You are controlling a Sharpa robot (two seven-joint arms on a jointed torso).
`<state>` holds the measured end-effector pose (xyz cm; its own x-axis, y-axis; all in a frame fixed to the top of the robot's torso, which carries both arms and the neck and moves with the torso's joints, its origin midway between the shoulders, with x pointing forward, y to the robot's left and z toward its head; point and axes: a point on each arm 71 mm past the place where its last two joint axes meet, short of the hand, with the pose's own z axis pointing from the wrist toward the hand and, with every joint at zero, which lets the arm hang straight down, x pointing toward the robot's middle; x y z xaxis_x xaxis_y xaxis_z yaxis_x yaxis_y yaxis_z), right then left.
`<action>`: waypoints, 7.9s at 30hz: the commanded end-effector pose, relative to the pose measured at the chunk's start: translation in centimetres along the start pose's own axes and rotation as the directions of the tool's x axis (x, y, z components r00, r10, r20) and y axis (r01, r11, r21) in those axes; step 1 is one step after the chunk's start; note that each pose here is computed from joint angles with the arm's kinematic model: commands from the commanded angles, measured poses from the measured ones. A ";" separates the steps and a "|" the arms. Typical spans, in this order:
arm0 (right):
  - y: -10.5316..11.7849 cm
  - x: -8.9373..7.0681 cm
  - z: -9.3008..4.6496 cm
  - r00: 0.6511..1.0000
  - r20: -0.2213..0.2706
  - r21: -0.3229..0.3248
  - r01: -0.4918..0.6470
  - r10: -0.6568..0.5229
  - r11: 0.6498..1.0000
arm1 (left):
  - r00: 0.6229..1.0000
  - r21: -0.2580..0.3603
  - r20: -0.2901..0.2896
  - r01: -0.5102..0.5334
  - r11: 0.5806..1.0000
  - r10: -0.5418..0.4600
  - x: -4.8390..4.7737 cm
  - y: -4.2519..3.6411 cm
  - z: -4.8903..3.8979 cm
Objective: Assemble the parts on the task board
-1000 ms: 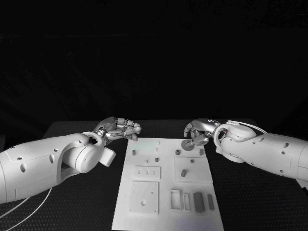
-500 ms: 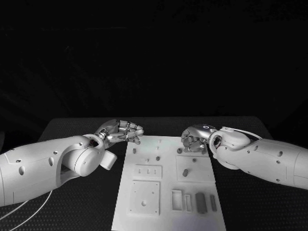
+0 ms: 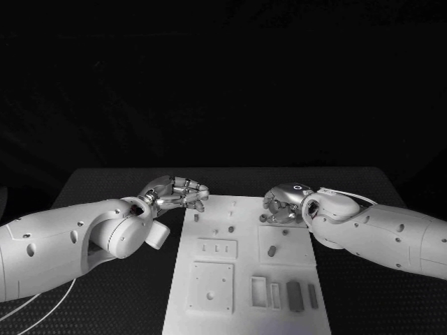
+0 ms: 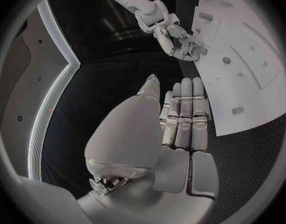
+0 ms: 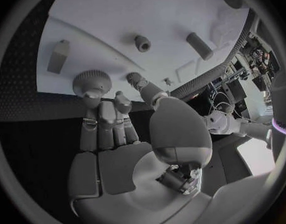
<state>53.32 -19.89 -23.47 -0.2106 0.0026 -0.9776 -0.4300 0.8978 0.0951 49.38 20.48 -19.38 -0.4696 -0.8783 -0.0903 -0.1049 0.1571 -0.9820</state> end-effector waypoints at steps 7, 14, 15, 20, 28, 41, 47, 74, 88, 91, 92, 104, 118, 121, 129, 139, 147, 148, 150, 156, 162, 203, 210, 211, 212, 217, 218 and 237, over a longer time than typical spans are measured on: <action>0.5 0.3 0.2 1.000 -0.017 -0.010 0.020 -0.020 1.000 | 1.000 0.007 -0.012 0.006 1.000 -0.006 0.03 -0.27 -0.04; 0.5 0.6 0.2 0.999 -0.029 -0.011 0.021 -0.022 1.000 | 1.000 0.004 -0.011 0.005 1.000 -0.005 -0.07 -0.29 -0.04; 0.5 0.6 0.2 0.999 -0.030 -0.012 0.023 -0.023 1.000 | 1.000 0.004 -0.010 0.005 1.000 -0.005 -0.09 -0.28 -0.03; 0.6 0.7 0.3 0.999 -0.031 -0.015 0.024 -0.025 1.000 | 1.000 0.004 -0.008 0.004 1.000 -0.004 -0.12 -0.28 0.01; 0.6 0.8 0.2 0.999 -0.035 -0.016 0.030 -0.030 0.999 | 1.000 0.001 -0.008 0.004 1.000 -0.004 -0.15 -0.26 0.01; 1.1 0.9 0.3 0.999 -0.038 -0.030 0.035 -0.036 0.999 | 1.000 -0.002 -0.007 0.003 1.000 -0.003 -0.19 -0.24 0.09; 1.1 0.9 0.4 0.999 -0.032 -0.029 0.040 -0.041 0.999 | 1.000 -0.002 -0.006 0.003 1.000 -0.003 -0.23 -0.23 0.07; 1.5 0.8 0.5 0.999 -0.027 -0.033 0.041 -0.042 0.999 | 1.000 -0.006 -0.006 0.003 1.000 -0.003 -0.26 -0.24 0.10; 1.5 0.9 0.5 0.998 -0.034 -0.037 0.060 -0.061 0.998 | 1.000 -0.010 0.001 0.001 1.000 -0.001 -0.45 -0.20 0.06; 1.6 0.9 0.5 0.997 -0.028 -0.041 0.064 -0.066 0.997 | 1.000 -0.010 0.001 0.001 1.000 -0.001 -0.44 -0.22 0.06; 1.6 0.8 0.5 0.997 -0.026 -0.042 0.067 -0.068 0.997 | 1.000 -0.010 0.001 0.001 1.000 -0.001 -0.45 -0.24 0.06; 1.7 0.3 0.4 0.996 0.042 -0.043 0.084 -0.082 0.996 | 1.000 -0.007 0.006 -0.001 1.000 0.001 -0.58 -0.36 0.03; 4.1 -3.4 1.6 0.988 0.143 -0.080 0.070 -0.058 0.994 | 1.000 0.000 0.004 -0.003 1.000 0.003 -0.45 -0.59 0.15; 4.7 -3.8 2.0 0.987 0.152 -0.090 0.072 -0.058 0.993 | 1.000 0.001 0.002 -0.004 1.000 0.004 -0.39 -0.62 0.19; 6.2 -4.1 3.3 0.984 0.170 -0.102 0.074 -0.056 0.992 | 1.000 0.003 -0.003 -0.004 1.000 0.004 -0.21 -0.68 0.33; 7.2 -4.3 4.7 0.977 0.200 -0.087 0.097 -0.078 0.991 | 1.000 0.004 -0.007 -0.005 1.000 0.005 -0.08 -0.71 0.50; 7.8 -4.0 5.2 0.976 0.200 -0.087 0.106 -0.087 0.991 | 1.000 0.003 -0.008 -0.005 1.000 0.005 -0.07 -0.71 0.59; 7.9 -3.9 5.2 0.976 0.199 -0.087 0.107 -0.088 0.990 | 1.000 0.003 -0.008 -0.005 1.000 0.005 -0.06 -0.71 0.60; 8.0 -3.7 5.4 0.974 0.200 -0.090 0.124 -0.104 0.988 | 1.000 0.004 -0.009 -0.005 1.000 0.005 -0.04 -0.71 0.62; 8.1 -3.3 5.6 0.976 0.177 -0.083 0.144 -0.127 0.986 | 1.000 0.006 -0.007 -0.006 1.000 0.006 -0.01 -0.74 0.67; 7.8 -3.1 5.7 0.974 0.180 -0.070 0.155 -0.140 0.985 | 1.000 0.007 -0.008 -0.006 1.000 0.006 0.02 -0.75 0.70; 8.2 -1.9 6.3 0.981 0.145 -0.063 0.140 -0.129 0.988 | 1.000 0.009 -0.014 -0.008 1.000 0.008 0.12 -1.09 0.77; 8.0 -1.8 6.3 0.983 0.133 -0.058 0.134 -0.125 0.989 | 1.000 0.008 -0.013 -0.008 1.000 0.008 0.05 -1.07 0.74; 8.0 -1.8 6.3 0.983 0.133 -0.057 0.132 -0.123 0.990 | 1.000 0.008 -0.013 -0.008 1.000 0.008 0.05 -1.08 0.74; 7.9 -1.8 6.3 0.984 0.134 -0.056 0.129 -0.120 0.990 | 1.000 0.008 -0.012 -0.008 1.000 0.008 0.04 -1.08 0.73; 7.9 -1.8 6.3 0.985 0.135 -0.057 0.117 -0.109 0.991 | 1.000 0.008 -0.014 -0.007 1.000 0.008 0.06 -1.09 0.73; 7.9 -1.8 6.2 0.985 0.135 -0.058 0.114 -0.106 0.992 | 1.000 0.008 -0.013 -0.008 1.000 0.008 0.05 -1.09 0.73; 7.0 -2.7 4.5 0.977 0.211 -0.074 0.049 -0.033 0.996 | 1.000 0.013 0.003 -0.011 1.000 0.011 -0.45 -1.22 0.58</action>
<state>54.85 -11.59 -21.55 -0.0280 0.0194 -0.9994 -0.5016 0.8646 0.0308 50.20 20.60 -18.52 -0.4601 -0.8816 -0.1052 -0.0993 0.1689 -0.9806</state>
